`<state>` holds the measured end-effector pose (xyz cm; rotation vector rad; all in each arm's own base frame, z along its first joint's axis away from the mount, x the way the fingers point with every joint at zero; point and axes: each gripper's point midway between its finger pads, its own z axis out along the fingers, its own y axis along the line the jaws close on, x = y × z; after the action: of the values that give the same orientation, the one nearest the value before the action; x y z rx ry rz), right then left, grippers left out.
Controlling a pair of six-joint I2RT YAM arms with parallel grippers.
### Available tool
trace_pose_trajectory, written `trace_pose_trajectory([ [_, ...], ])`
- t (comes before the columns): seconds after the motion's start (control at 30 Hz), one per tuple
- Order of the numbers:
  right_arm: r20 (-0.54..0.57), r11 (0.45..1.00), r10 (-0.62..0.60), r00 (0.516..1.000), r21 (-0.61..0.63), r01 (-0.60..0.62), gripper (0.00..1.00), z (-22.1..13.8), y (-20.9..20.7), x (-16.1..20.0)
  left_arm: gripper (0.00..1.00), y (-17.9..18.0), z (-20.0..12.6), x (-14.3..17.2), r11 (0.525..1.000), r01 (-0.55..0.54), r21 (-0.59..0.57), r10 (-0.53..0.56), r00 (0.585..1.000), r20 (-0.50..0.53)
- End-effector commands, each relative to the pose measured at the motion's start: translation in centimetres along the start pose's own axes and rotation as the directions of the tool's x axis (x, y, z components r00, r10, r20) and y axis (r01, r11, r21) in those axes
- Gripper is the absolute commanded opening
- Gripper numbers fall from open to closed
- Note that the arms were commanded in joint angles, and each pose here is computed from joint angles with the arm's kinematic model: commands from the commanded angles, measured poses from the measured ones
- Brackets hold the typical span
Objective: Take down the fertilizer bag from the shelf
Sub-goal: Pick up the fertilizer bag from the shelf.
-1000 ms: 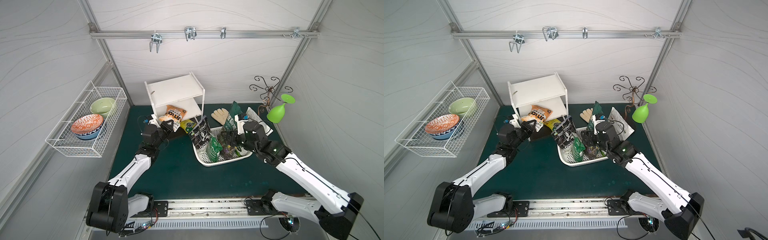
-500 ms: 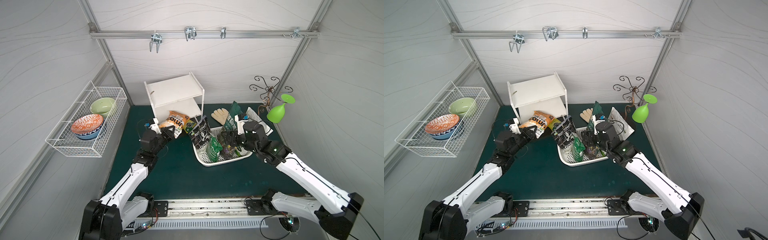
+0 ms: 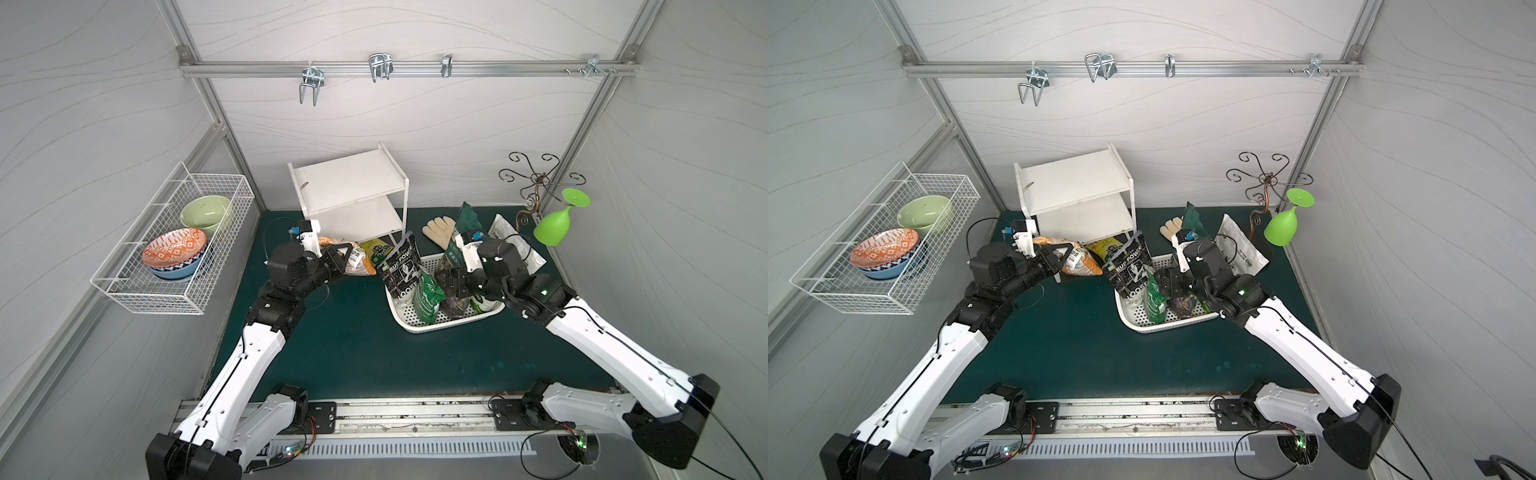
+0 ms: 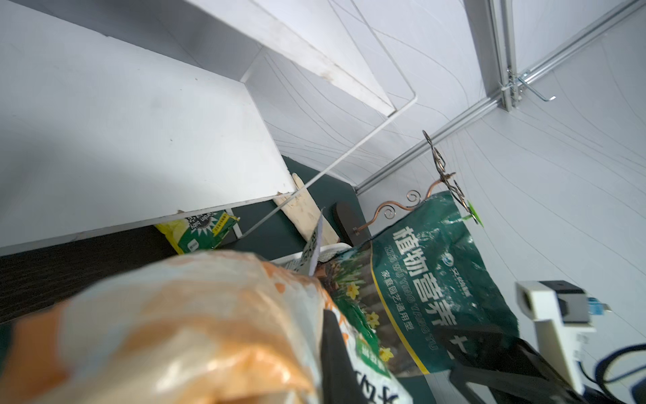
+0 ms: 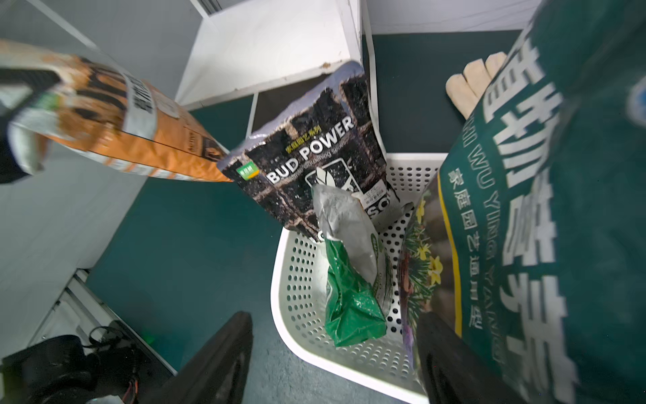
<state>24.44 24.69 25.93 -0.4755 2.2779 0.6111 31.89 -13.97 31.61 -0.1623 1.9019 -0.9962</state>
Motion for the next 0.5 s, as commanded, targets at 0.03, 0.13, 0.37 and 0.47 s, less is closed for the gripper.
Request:
trace_pose_trajectory([
  [0.03, -0.107, 0.995, -0.094, 0.99, 0.031, 0.098, 0.77, 1.1, 0.8, 2.3, 0.0, -9.0, -3.1, -5.3, 0.95, -0.2, 0.238, 0.169, 0.975, 0.146],
  [0.13, -0.121, 0.988, -0.119, 0.986, 0.088, 0.13, 0.77, 1.9, 0.5, 2.4, 0.0, -10.9, -3.8, -5.4, 0.93, -0.219, 0.296, 0.193, 0.975, 0.113],
  [0.37, -0.166, 0.971, -0.098, 0.981, 0.202, 0.131, 0.74, 4.1, -1.2, 2.8, 0.0, -14.6, -4.6, -4.7, 0.869, -0.178, 0.462, 0.192, 0.981, 0.017],
  [0.47, -0.201, 0.968, -0.092, 0.975, 0.21, 0.135, 0.73, 5.0, -1.6, 3.8, 0.0, -15.3, -5.0, -4.5, 0.853, -0.178, 0.49, 0.199, 0.98, 0.008],
])
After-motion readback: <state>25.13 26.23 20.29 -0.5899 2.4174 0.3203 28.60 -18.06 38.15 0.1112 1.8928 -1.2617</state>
